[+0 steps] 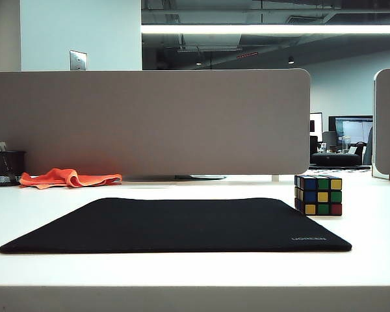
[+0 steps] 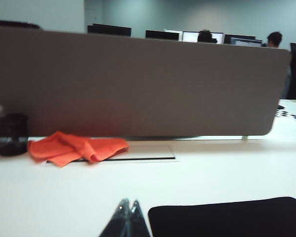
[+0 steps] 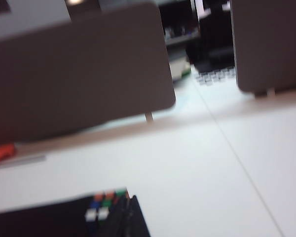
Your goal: Pick up the cube on the right side of the mouse pad, then place it in the center of the mouse pad.
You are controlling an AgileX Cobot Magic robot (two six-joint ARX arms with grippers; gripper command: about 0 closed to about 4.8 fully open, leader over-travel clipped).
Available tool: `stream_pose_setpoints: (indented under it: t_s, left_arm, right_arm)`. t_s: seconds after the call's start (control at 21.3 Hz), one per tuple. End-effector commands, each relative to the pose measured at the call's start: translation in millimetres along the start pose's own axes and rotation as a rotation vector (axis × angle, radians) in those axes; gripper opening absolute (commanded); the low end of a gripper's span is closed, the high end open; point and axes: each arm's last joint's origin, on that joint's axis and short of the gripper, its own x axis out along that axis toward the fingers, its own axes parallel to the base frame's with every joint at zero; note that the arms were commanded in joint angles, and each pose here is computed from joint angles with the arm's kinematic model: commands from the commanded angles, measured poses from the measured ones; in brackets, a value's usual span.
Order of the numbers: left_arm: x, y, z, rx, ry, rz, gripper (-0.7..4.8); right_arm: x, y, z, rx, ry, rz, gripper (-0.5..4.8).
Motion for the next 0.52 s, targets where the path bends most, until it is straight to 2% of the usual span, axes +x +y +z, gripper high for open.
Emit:
stream_pose_setpoints:
  t_s: [0.05,0.23,0.38,0.52]
  left_arm:
    - [12,-2.2,20,0.035,0.048,-0.111,-0.06]
    - [29,-4.3,32,0.016,0.112,-0.185,-0.06]
    - [48,-10.3,37,0.005,0.217,-0.304,-0.06]
    - [60,-14.5,41,-0.003,0.249,-0.347,-0.05]
  right_arm:
    - [-6,6,26,-0.004,-0.029,0.009,-0.09]
    - [-5,10,48,-0.015,0.048,-0.005,-0.09]
    - [9,18,70,-0.093,0.154,0.076,-0.09]
    - [23,23,83,-0.147,0.229,0.098,-0.09]
